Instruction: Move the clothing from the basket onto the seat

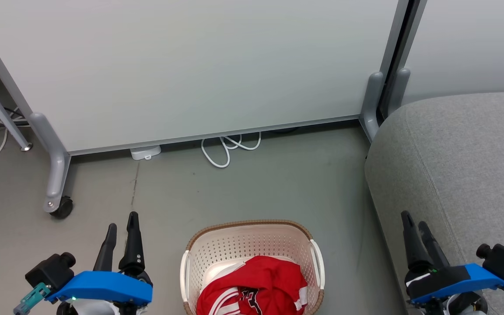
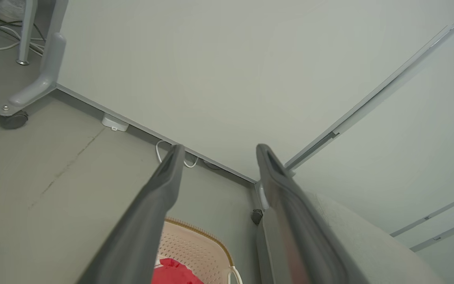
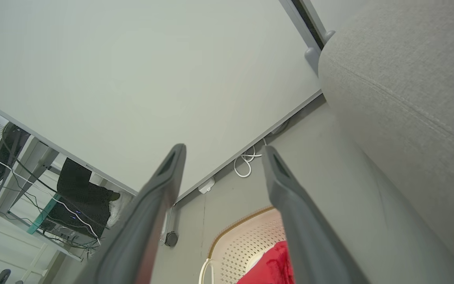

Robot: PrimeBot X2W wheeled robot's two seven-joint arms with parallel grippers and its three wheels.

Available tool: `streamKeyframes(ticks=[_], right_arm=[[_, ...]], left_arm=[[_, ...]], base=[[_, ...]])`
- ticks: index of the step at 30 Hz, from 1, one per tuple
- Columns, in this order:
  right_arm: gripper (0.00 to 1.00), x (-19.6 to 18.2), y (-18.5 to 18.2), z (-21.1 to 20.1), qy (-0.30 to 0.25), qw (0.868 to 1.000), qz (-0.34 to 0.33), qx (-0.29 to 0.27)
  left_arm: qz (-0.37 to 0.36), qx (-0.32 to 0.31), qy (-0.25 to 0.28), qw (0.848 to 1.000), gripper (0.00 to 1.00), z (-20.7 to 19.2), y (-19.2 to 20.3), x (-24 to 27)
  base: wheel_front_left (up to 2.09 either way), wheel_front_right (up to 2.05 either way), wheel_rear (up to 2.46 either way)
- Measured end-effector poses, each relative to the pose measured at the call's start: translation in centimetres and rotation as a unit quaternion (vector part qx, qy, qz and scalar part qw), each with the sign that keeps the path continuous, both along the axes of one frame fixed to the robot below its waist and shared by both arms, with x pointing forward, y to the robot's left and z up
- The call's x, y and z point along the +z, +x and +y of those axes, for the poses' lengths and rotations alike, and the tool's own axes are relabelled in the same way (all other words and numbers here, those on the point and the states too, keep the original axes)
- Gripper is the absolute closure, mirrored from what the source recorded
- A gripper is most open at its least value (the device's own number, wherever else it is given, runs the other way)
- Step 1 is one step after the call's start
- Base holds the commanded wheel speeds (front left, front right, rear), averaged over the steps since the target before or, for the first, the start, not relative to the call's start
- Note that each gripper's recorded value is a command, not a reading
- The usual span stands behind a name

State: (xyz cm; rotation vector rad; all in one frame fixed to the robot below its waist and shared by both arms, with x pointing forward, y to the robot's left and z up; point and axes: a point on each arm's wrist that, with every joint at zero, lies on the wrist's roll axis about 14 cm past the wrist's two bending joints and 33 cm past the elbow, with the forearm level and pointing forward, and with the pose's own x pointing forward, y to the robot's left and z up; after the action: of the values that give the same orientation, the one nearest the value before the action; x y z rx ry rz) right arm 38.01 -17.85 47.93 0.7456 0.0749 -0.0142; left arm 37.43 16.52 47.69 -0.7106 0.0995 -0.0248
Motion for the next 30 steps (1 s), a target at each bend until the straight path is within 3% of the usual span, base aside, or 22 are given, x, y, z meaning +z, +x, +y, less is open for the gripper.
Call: streamKeyframes(ticks=[30], right_arm=[[0.0, 0.2, 0.2, 0.8, -0.16, 0.987, -0.019, 0.027]], left_arm=[[-0.028, -0.037, 0.16, 0.986, 0.0, -1.1, -0.2, -0.1]], base=[[0.0, 0.0, 0.0]])
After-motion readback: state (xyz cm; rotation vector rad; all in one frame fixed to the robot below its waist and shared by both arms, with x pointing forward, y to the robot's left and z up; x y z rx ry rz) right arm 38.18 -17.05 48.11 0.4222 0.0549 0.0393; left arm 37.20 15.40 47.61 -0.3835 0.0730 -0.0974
